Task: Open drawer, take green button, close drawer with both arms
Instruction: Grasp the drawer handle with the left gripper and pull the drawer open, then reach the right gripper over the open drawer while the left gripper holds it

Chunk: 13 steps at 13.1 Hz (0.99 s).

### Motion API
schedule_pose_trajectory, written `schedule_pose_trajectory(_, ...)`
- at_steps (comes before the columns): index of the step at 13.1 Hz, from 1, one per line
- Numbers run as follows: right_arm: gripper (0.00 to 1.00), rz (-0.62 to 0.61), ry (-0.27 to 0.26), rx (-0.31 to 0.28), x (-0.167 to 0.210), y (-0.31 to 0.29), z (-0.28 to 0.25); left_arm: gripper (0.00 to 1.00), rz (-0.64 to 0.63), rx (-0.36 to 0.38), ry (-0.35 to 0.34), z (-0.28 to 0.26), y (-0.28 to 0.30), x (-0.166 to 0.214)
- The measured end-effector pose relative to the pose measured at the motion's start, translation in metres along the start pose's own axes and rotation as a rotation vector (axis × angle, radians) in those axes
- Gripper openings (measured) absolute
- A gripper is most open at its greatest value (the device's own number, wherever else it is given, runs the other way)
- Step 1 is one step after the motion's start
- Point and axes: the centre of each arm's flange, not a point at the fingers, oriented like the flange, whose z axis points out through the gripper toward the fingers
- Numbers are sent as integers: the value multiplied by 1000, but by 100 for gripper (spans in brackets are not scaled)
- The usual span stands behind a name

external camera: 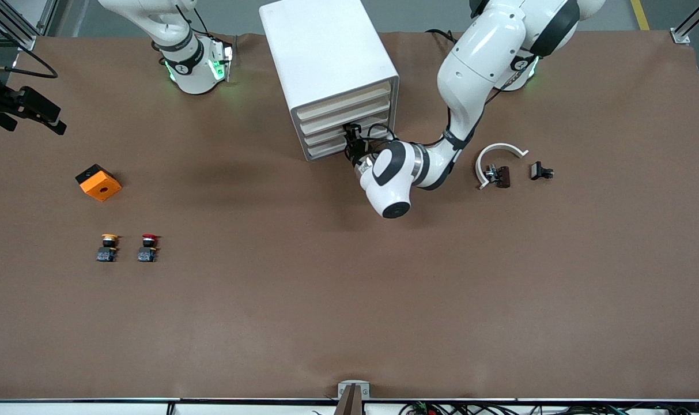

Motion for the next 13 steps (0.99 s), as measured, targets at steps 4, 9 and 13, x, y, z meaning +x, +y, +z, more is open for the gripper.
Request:
schedule_pose_trajectory(4,100,0,21,1,1,0,-10,13,-9,3,-2,-2,0,0)
schedule_pose_trajectory(9,100,1,6,-1,11,0,-2,13,-22,-38,-36,-31,7,3)
schedule_pose_trajectory(13,100,0,-45,-6,35,-2,29,13,-31,-67,-80,-51,14,7)
